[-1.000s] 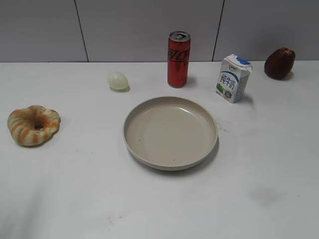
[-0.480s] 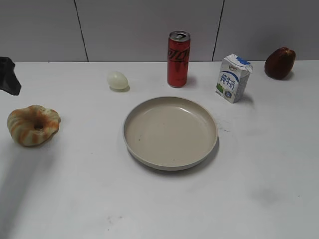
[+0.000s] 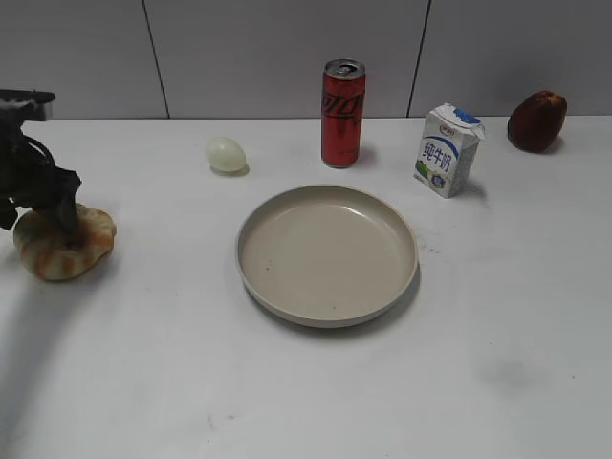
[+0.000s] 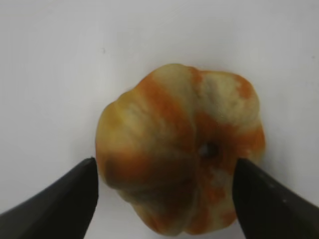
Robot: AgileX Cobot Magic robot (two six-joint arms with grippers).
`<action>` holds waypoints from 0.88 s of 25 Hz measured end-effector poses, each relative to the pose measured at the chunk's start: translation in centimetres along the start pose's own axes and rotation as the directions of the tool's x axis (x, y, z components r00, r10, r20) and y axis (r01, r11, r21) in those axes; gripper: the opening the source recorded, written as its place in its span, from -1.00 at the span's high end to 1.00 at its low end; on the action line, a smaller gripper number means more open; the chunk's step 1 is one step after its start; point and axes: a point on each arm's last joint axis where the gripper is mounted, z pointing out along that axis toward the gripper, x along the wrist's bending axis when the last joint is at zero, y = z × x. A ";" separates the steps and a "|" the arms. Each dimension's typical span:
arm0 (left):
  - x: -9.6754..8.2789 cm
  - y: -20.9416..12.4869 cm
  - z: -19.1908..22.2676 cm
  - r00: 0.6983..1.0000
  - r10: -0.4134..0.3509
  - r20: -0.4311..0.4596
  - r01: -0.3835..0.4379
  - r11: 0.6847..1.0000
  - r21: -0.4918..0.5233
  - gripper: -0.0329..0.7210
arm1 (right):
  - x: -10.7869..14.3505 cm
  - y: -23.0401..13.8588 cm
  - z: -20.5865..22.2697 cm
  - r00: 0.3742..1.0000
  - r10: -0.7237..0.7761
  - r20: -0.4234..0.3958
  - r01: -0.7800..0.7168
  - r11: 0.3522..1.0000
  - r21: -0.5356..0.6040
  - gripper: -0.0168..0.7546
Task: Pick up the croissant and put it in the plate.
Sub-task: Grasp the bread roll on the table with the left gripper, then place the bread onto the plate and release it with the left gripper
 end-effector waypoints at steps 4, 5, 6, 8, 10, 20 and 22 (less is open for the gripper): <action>0.0 0.2 0.2 1.000 -0.001 -0.001 0.001 1.000 -0.002 -0.36 | 0.0 0.0 0.0 1.000 0.000 0.000 0.000 1.000 0.000 -0.53; 0.0 0.2 0.1 1.000 -0.001 -0.002 0.001 1.000 -0.004 -0.18 | 0.0 0.0 0.0 1.000 0.000 0.000 0.000 1.000 0.000 -0.53; 0.1 0.3 0.1 1.000 0.000 -0.001 0.000 1.000 0.000 -0.02 | 0.0 0.0 0.0 1.000 0.000 0.000 0.000 1.000 0.000 -0.53; 0.1 0.6 0.0 1.000 0.002 -0.003 -0.002 1.000 -0.003 0.32 | 0.0 0.0 0.0 1.000 0.000 0.000 0.000 1.000 0.000 -0.53; 0.0 1.2 -0.5 1.000 0.006 -0.005 -0.007 1.000 -0.023 0.34 | 0.0 0.0 0.0 1.000 0.000 0.000 0.000 1.000 0.000 -0.53; -9.0 5.9 -5.6 0.968 0.249 -0.006 -0.245 0.949 -0.197 0.34 | 0.0 0.0 0.0 1.000 0.000 0.000 0.000 1.000 0.000 -0.53; -12.6 6.3 -6.4 0.946 0.324 -0.006 -0.314 0.914 -0.258 0.34 | 0.0 0.0 0.0 1.000 0.000 0.000 0.000 1.000 0.000 -0.53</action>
